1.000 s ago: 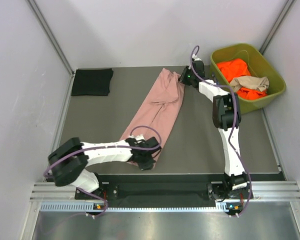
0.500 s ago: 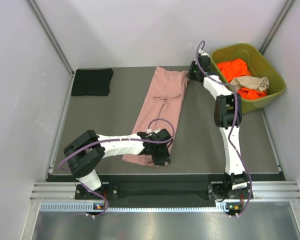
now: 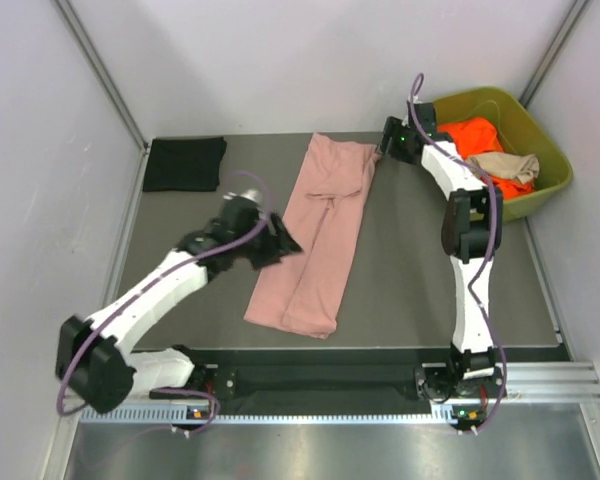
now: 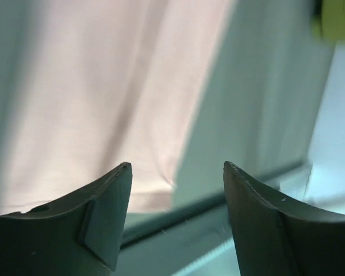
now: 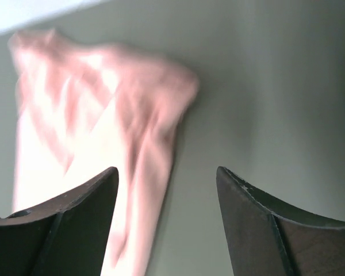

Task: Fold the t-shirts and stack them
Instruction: Fold the tshirt

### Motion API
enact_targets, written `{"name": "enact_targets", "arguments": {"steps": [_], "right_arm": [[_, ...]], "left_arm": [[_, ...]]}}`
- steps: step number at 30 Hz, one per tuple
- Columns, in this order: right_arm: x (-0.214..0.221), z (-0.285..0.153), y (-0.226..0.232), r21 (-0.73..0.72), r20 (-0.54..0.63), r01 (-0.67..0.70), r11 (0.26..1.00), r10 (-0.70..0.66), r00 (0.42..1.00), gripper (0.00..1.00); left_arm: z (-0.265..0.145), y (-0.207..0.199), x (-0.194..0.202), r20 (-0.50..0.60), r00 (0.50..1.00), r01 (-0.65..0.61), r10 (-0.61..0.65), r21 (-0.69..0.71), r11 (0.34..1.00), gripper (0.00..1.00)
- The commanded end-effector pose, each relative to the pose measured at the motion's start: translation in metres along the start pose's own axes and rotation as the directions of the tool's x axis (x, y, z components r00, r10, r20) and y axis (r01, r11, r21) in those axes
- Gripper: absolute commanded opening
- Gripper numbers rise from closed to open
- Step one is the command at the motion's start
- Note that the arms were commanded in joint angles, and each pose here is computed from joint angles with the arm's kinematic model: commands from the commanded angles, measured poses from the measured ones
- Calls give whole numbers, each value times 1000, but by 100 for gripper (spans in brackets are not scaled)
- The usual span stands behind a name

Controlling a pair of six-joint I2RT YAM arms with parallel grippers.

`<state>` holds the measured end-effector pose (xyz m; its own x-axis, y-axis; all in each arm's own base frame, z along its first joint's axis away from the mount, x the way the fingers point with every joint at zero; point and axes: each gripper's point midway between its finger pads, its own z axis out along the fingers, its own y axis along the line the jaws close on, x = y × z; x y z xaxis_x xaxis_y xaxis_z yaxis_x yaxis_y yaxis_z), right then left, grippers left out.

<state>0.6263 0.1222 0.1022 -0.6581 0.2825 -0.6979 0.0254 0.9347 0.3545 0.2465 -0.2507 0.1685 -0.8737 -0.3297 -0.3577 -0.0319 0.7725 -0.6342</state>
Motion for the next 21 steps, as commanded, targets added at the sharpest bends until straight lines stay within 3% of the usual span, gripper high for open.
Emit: {"name": "enact_targets", "arguments": {"steps": [1, 4, 5, 7, 8, 9, 10, 11, 14, 17, 21], "right_arm": [[-31, -95, 66, -159, 39, -14, 987, 20, 999, 70], [-2, -139, 88, -237, -45, -31, 971, 21, 999, 73], [33, -140, 83, -230, -125, -50, 972, 22, 992, 73], [53, -175, 107, -312, -136, -19, 950, -25, 990, 75], [96, -176, 96, -295, -216, -41, 955, -25, 976, 75], [113, -185, 99, -312, -239, -60, 948, -17, 971, 76], [121, -210, 118, -383, -224, -49, 923, -42, 974, 76], [161, -213, 108, -362, -308, -78, 929, -41, 951, 76], [228, -248, 119, -410, -406, -99, 907, -85, 910, 76], [277, -273, 120, -447, -447, -106, 888, -119, 887, 74], [319, -295, 126, -489, -498, -217, 845, -66, 865, 68]], "left_arm": [[-25, 59, -14, 46, 998, -42, 46, -97, 994, 70], [-27, 92, -24, 55, 998, -12, 23, -179, 984, 74], [-27, 101, -30, 62, 998, 7, 5, -192, 981, 80], [-22, 114, -31, 23, 1000, 13, -9, -200, 980, 83], [-23, 125, -38, 22, 999, 45, -41, -200, 979, 87], [-18, 135, -37, -9, 996, 80, -84, -210, 974, 89], [-17, 141, -38, -18, 993, 107, -113, -211, 972, 89], [-18, 147, -40, -30, 989, 138, -147, -199, 970, 89], [-16, 153, -39, -92, 981, 150, -169, -192, 970, 87], [-9, 157, -33, -145, 973, 153, -182, -193, 969, 86], [0, 158, -13, -217, 946, 208, -241, -166, 964, 85]]}}
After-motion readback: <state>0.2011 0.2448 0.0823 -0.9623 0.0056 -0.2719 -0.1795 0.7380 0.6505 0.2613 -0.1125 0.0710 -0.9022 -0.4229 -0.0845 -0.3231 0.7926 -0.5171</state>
